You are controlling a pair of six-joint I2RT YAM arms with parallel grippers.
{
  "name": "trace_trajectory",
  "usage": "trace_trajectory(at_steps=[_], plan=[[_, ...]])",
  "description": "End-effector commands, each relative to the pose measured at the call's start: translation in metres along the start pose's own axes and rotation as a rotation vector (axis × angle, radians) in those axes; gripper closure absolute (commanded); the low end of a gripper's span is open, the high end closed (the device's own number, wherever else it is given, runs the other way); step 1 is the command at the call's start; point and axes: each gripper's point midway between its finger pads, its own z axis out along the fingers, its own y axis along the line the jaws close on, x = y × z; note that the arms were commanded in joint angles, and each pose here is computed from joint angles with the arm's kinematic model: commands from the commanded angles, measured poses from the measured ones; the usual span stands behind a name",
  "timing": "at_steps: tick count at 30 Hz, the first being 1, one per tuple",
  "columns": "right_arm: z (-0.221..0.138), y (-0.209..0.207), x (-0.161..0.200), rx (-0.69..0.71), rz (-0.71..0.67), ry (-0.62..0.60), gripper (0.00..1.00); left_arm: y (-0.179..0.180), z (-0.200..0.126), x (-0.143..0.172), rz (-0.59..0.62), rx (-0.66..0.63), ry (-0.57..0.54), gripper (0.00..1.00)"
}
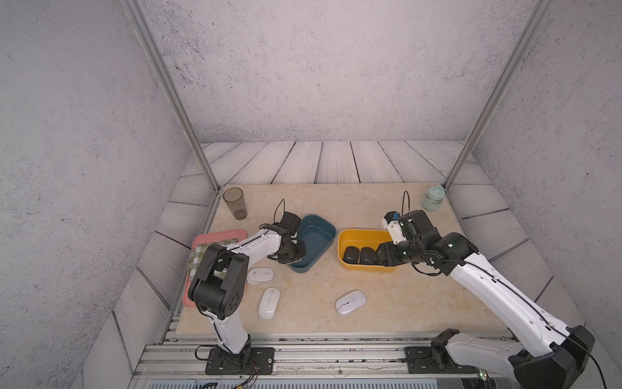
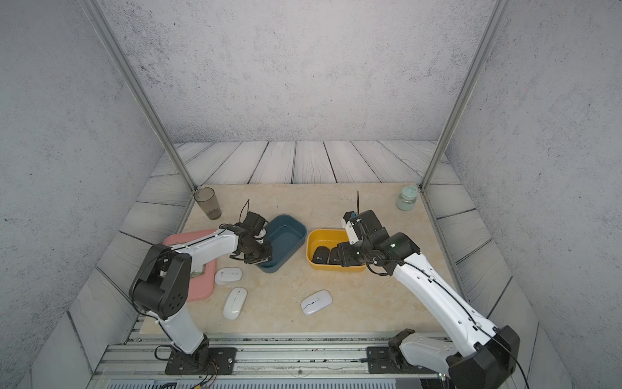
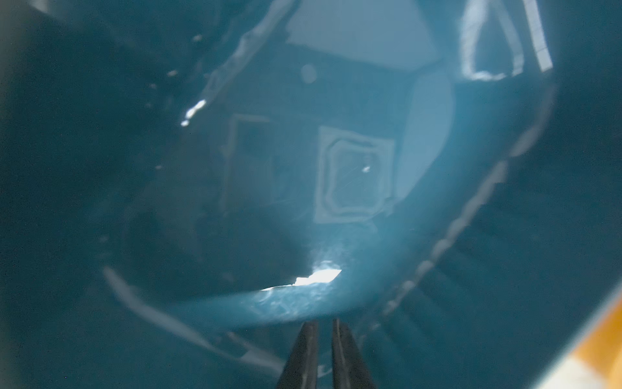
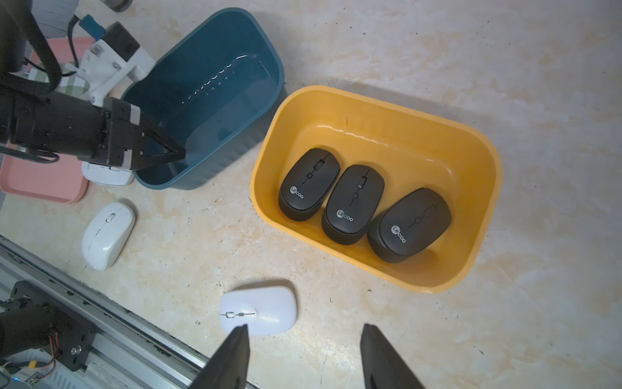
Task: Place the mice by color into the storage box
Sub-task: Move the storage box to the center of the board.
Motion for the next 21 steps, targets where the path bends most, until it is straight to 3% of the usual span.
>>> trace_trajectory(at_steps=[1, 4, 8, 12, 14, 17, 19, 21], plan=[[-0.003, -0.006, 0.009, 0.024, -0.001, 0.013, 0.43, 0.046, -0.011, 0.018, 0.129, -0.194, 0.114, 0.84], [0.001, -0.004, 0.011, 0.005, 0.007, 0.024, 0.43, 0.073, -0.024, 0.009, 0.138, -0.276, 0.096, 0.82], [0.008, 0.0, 0.018, -0.019, 0.01, 0.064, 0.43, 0.104, -0.028, 0.001, 0.18, -0.399, 0.17, 0.82], [0.009, 0.0, 0.026, -0.029, 0.013, 0.088, 0.43, 0.105, -0.042, -0.013, 0.199, -0.425, 0.127, 0.82], [0.008, -0.001, 0.03, -0.03, 0.016, 0.085, 0.41, 0.084, -0.061, -0.021, 0.213, -0.373, 0.038, 0.75], [0.007, -0.002, 0.035, -0.029, 0.017, 0.076, 0.36, 0.02, -0.093, -0.019, 0.3, -0.208, -0.087, 0.51], [0.006, -0.005, 0.037, -0.016, 0.018, 0.071, 0.27, -0.03, -0.11, -0.002, 0.377, -0.06, -0.146, 0.38], [0.002, -0.012, 0.04, 0.019, 0.018, 0.064, 0.16, -0.068, -0.119, 0.02, 0.465, 0.057, -0.178, 0.32]])
